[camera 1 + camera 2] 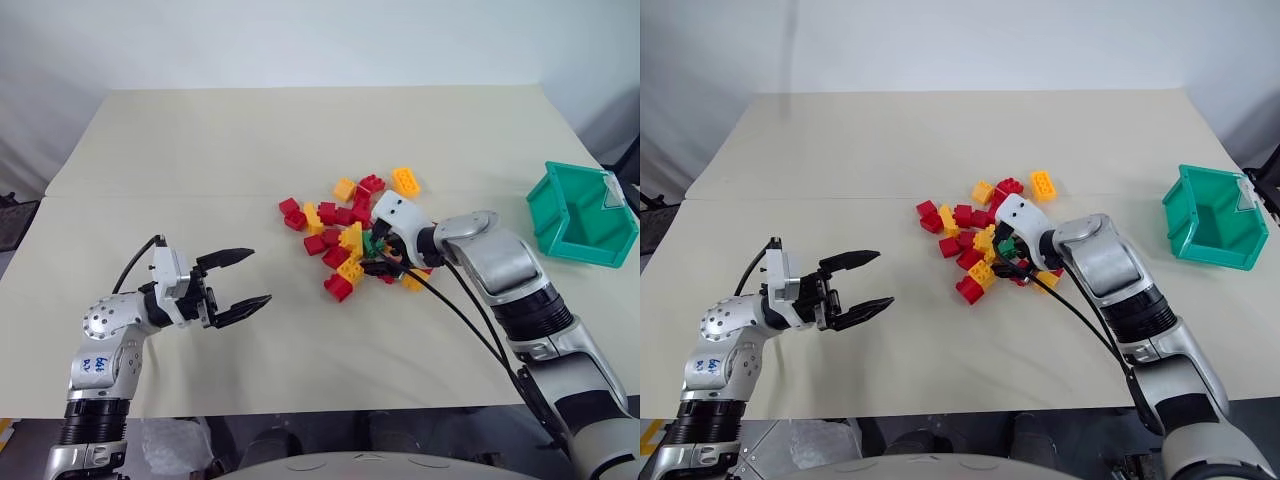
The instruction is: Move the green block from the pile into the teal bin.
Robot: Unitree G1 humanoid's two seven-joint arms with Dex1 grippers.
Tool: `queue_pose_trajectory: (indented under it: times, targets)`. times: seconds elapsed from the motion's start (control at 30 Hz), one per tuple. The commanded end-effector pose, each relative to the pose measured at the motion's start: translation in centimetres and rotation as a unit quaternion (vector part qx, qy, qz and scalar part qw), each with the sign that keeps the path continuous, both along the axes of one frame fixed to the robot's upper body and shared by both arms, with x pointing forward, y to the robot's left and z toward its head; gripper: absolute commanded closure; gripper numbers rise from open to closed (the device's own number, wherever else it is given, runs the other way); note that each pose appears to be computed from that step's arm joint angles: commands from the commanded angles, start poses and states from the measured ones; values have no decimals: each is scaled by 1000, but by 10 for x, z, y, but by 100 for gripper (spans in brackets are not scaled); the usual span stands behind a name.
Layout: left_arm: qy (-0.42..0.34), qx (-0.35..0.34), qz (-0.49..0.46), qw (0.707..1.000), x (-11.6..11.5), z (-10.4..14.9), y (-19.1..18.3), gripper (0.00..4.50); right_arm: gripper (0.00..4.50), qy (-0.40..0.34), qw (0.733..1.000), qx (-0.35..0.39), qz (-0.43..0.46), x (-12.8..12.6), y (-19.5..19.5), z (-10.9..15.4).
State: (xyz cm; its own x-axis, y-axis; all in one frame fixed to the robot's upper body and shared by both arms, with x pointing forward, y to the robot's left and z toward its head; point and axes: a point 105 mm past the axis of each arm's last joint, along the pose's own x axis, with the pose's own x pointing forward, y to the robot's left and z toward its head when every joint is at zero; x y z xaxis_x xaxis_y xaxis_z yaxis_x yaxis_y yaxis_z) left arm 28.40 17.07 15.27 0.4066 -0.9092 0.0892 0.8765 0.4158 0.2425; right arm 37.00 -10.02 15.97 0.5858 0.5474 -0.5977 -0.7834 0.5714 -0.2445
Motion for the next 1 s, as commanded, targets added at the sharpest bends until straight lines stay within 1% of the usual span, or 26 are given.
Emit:
queue_pose_trajectory:
  times: [0.03,0.13,0.23,0.53,0.63,0.8,0.87,1.0]
  targets:
    - [-20,-10,-4,1000,-4,7,-3,0,5,-22,1000,16,-17,-6,0,16]
    - [-20,-11,-5,1000,-3,7,-4,0,5,-19,999,15,-23,-9,2,14]
    - [-20,-13,-7,1000,-2,7,-6,0,5,-11,1000,17,-24,-8,8,4]
    - [-26,-14,-4,1000,-1,8,-4,0,5,-12,999,17,-48,13,7,-10]
    - [-27,-13,-2,1000,-2,8,-4,0,60,-17,998,25,-47,16,9,-9]
    - [-28,-13,-4,1000,-2,8,-4,0,234,-34,997,51,-50,15,6,4]
    - [-27,-13,-11,999,-3,8,-6,0,295,-48,995,65,-52,14,3,12]
    - [-28,-13,-27,999,-2,10,-13,0,298,-67,992,84,-58,8,-12,27]
